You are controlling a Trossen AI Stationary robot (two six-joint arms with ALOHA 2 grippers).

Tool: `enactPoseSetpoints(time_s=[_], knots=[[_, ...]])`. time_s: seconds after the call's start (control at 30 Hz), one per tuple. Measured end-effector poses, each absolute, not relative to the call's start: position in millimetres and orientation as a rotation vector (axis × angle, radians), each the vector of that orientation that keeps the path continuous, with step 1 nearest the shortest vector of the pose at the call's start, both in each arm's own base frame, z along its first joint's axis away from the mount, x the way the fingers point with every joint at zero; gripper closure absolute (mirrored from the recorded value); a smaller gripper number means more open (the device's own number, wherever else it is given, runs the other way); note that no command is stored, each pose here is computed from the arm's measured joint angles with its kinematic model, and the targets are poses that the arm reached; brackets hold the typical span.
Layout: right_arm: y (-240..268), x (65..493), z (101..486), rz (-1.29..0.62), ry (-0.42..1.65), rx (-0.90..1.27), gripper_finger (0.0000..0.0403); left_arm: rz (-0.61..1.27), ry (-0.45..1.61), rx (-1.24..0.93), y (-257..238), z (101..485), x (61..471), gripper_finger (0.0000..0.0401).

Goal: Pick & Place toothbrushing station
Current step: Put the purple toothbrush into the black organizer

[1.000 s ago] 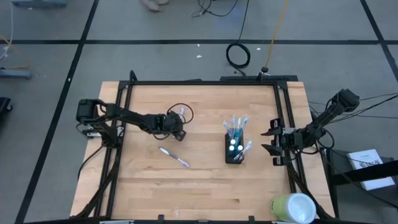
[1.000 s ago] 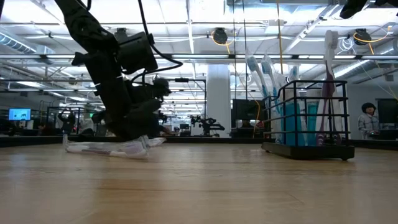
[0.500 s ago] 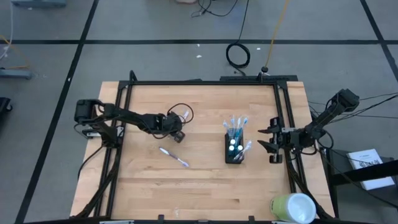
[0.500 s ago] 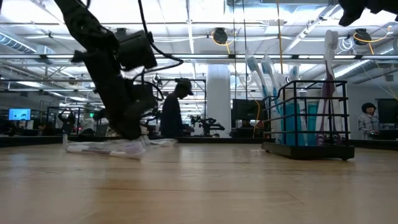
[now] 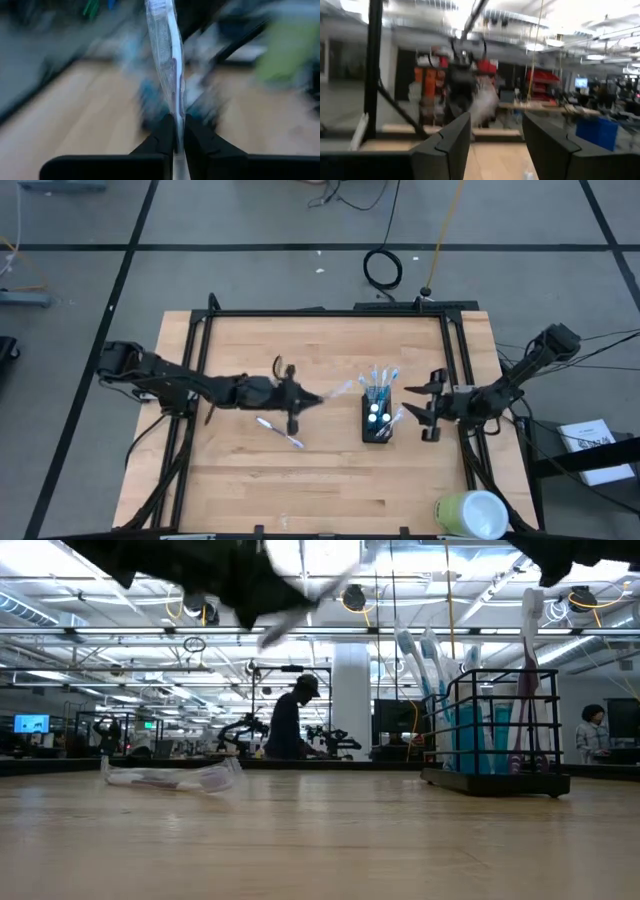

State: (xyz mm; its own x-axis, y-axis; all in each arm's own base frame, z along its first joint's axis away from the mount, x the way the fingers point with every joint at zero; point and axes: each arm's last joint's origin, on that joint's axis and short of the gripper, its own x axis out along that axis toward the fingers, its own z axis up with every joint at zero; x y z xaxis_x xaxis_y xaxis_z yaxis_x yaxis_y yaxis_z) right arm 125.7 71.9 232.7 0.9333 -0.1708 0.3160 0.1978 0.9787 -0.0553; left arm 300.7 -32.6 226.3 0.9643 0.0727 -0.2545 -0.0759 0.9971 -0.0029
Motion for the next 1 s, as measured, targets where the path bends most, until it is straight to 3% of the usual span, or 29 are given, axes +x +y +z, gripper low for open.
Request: enactPoseSetpoints(time_s=[0.27,0.4,0.7,0.87,1.0], knots=[[87.1,179.0,252.5,-0.196,-0.103,-0.109,0.0228,-0.060,-0.009,0.123,-50.3,241.6,309.9,0.0380],[93.2,204.8,255.6,-0.103,-0.109,-0.111,0.0209,-0.068,-0.026,0.115,-49.3,235.7,315.1,0.0381],[83.9,240.7,248.4,-0.105,-0.180,-0.016,0.0176,-0.118,-0.037,0.108,-55.2,227.7,340.0,0.0379],[79.1,247.6,247.2,0.031,-0.225,0.060,0.0181,-0.119,-0.015,0.129,-56.9,222.3,351.6,0.0380],[78.8,248.2,247.0,0.053,-0.228,0.061,0.0207,-0.116,0.004,0.131,-56.9,220.0,352.3,0.0377]])
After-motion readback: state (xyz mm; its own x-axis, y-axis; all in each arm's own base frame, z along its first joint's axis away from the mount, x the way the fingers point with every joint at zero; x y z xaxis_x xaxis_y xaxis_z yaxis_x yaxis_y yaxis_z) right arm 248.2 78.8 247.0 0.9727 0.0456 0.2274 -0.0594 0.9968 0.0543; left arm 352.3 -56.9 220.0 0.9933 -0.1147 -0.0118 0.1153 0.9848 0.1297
